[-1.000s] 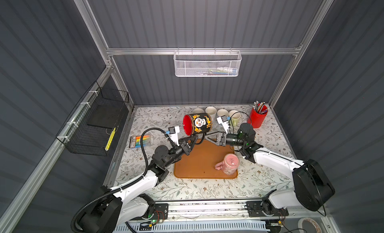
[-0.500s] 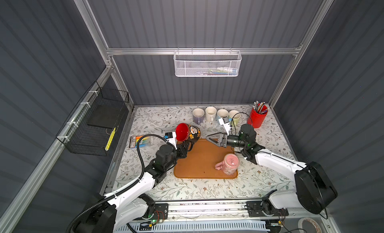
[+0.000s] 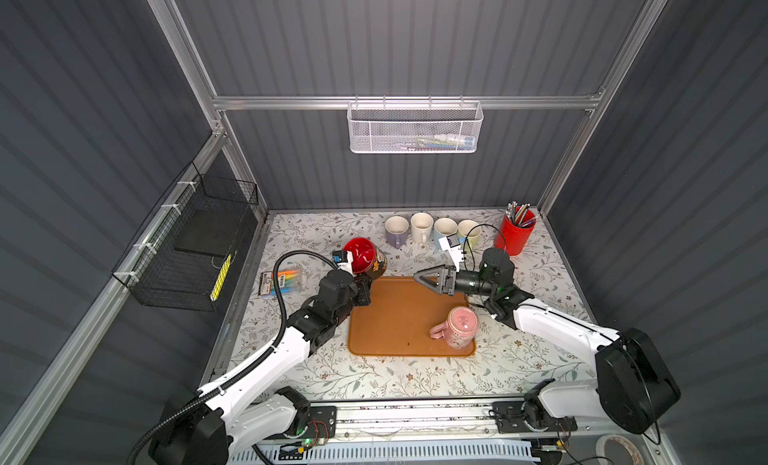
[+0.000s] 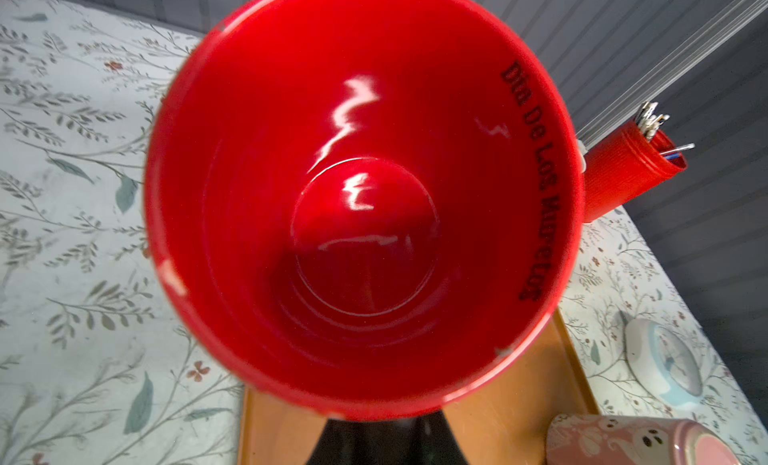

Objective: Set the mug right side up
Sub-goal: 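Open the right gripper and carry the black mug away with the left gripper, then lower the black mug upright beside the purple mug with the left gripper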

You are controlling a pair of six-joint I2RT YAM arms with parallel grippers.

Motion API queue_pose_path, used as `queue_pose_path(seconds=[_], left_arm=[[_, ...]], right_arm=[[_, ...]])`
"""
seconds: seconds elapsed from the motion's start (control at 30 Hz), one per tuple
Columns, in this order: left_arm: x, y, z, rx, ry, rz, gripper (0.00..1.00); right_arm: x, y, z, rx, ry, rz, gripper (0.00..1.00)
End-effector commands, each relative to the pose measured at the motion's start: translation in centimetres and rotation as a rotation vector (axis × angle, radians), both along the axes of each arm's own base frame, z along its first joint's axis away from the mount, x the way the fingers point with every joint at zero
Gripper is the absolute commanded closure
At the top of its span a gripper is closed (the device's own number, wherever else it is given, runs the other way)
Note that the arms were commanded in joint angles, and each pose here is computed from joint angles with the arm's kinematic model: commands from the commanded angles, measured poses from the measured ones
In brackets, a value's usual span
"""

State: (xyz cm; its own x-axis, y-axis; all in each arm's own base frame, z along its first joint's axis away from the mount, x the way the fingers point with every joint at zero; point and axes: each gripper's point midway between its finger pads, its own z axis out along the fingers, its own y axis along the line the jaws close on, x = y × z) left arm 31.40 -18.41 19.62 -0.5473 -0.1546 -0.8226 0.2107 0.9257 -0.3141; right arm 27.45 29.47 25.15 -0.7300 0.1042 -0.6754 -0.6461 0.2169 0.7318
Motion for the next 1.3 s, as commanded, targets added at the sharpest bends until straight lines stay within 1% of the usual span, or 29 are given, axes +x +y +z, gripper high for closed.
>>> queue_pose_path(seconds=[0.0,0.17,0.4,0.7,0.73,0.83,1.03,1.27], left_arm=[[2.1,0.5,4.4,0.075,-0.128,0.035,1.0],[3.6,0.7,3.3,0.185,-0.079,0.069,1.0],[5.8,0.0,2.9,0.246,-0.063,0.083,1.0],[9.5,0.2,2.2,0.244,-0.046,0.106,1.0],[9.8,0.3,2.2,0.245,-0.049,0.109,1.0],[11.0,0.5,1.9,0.247,-0.051,0.115,1.0],[13.3,0.1,1.4,0.241,-0.069,0.101,1.0],[16.5,0.3,0.8,0.215,-0.057,0.099,1.0]], right_arm=[[0.2,-0.5,0.2,-0.025,-0.027,-0.029,0.46],[0.3,-1.1,0.2,-0.063,-0.036,-0.078,0.46],[0.3,-2.2,0.1,-0.116,-0.05,-0.141,0.46],[-0.6,-3.7,-0.9,-0.175,-0.076,-0.19,0.46],[-1.0,-4.0,-0.2,-0.167,-0.104,-0.194,0.46],[-1.3,-4.4,-0.4,-0.183,-0.119,-0.206,0.46],[-1.4,-4.6,-0.9,-0.194,-0.126,-0.209,0.46],[-1.2,-4.7,-1.3,-0.206,-0.129,-0.212,0.46]])
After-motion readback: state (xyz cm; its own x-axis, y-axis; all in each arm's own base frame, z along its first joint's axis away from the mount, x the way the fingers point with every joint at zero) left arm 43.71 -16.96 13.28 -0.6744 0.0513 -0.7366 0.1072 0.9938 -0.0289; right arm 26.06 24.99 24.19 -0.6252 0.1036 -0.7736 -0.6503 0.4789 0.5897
